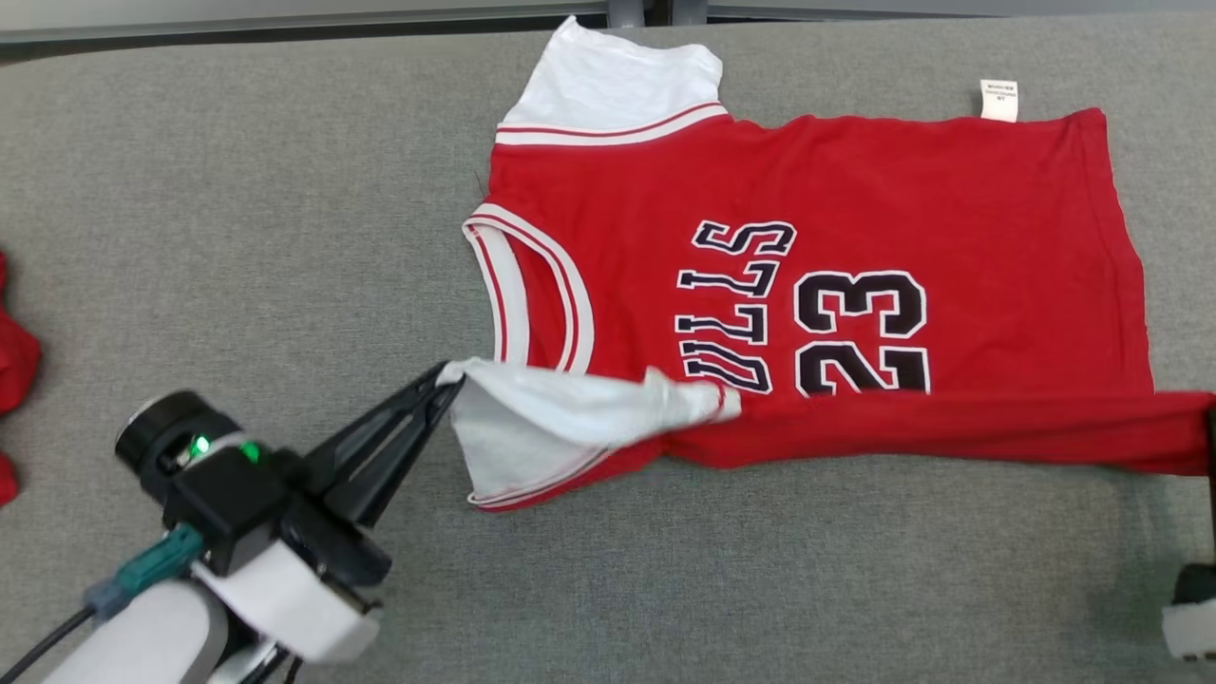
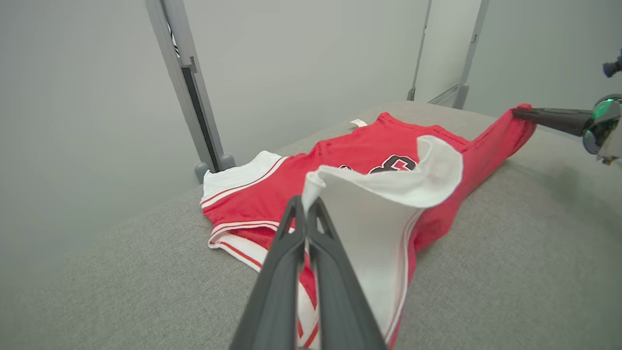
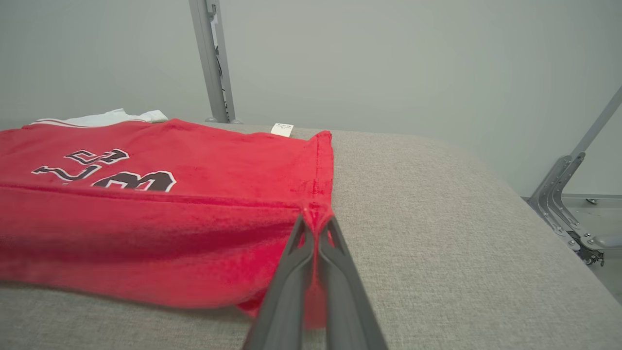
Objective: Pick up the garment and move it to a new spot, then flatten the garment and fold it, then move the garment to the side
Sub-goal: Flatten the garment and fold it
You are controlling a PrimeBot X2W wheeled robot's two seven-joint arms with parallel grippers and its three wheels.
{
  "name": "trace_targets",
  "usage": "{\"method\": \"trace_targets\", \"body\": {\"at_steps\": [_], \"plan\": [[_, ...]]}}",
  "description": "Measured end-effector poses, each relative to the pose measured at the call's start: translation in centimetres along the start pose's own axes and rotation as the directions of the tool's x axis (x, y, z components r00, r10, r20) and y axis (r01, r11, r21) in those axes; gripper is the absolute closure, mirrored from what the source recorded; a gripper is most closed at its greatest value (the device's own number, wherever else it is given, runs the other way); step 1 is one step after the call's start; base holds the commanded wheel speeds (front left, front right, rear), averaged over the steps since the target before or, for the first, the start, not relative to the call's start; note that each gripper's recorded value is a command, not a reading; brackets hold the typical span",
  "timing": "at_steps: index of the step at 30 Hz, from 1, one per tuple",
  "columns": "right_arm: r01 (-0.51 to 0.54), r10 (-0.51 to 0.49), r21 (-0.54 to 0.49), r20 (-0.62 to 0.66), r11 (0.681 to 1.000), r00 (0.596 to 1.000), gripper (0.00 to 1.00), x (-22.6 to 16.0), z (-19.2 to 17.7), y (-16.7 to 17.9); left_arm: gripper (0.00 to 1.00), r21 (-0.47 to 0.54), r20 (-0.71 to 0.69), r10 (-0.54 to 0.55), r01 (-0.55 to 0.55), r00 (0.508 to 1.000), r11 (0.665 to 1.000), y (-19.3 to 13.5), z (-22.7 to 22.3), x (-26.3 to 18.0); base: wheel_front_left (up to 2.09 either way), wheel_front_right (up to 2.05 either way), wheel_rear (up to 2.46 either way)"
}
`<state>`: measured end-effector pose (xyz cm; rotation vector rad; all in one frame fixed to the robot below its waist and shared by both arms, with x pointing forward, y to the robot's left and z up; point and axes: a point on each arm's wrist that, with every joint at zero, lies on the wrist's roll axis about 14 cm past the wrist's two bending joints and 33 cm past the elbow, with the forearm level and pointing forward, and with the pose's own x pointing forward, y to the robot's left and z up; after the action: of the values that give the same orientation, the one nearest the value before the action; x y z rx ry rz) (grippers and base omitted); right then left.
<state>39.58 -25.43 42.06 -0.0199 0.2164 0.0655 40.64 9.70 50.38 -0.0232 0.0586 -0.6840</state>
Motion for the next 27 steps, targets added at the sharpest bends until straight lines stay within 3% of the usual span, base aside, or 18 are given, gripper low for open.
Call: {"method": "trace_targets", "body": {"at_steps": [10, 24, 25, 26, 27], "plan": [[0.020, -0.020, -0.021, -0.044, 1.000, 0.999, 1.00, 3.3, -1.3, -0.4, 1.00, 0.090, -0.005, 0.013, -0.013, 1.000, 0.996, 3.1, -2.2, 3.8, 0.00, 0.00, 0.00], [0.002, -0.004, -0.020, -0.073, 1.000, 0.997, 1.00, 7.6, -2.9, 0.3, 1.00, 0.193, -0.070, -0.048, 0.061, 0.996, 0.979, 4.1, -4.5, 7.5, 0.00, 0.00, 0.00], [0.000, -0.001, -0.015, -0.076, 1.000, 0.997, 0.84, 7.8, -3.1, 0.5, 0.94, 0.203, -0.073, -0.049, 0.063, 0.996, 0.977, 4.2, -4.6, 7.8, 0.00, 0.00, 0.00], [0.000, -0.001, -0.010, -0.077, 1.000, 0.997, 0.64, 8.0, -3.3, 0.6, 0.64, 0.199, -0.066, -0.040, 0.052, 0.997, 0.979, 4.5, -4.5, 8.0, 0.00, 0.00, 0.00], [0.000, 0.000, -0.007, -0.077, 1.000, 0.997, 0.41, 8.1, -3.3, 0.7, 0.00, 0.189, -0.053, -0.029, 0.039, 0.998, 0.981, 4.6, -4.3, 8.3, 0.00, 0.00, 0.00]]}}
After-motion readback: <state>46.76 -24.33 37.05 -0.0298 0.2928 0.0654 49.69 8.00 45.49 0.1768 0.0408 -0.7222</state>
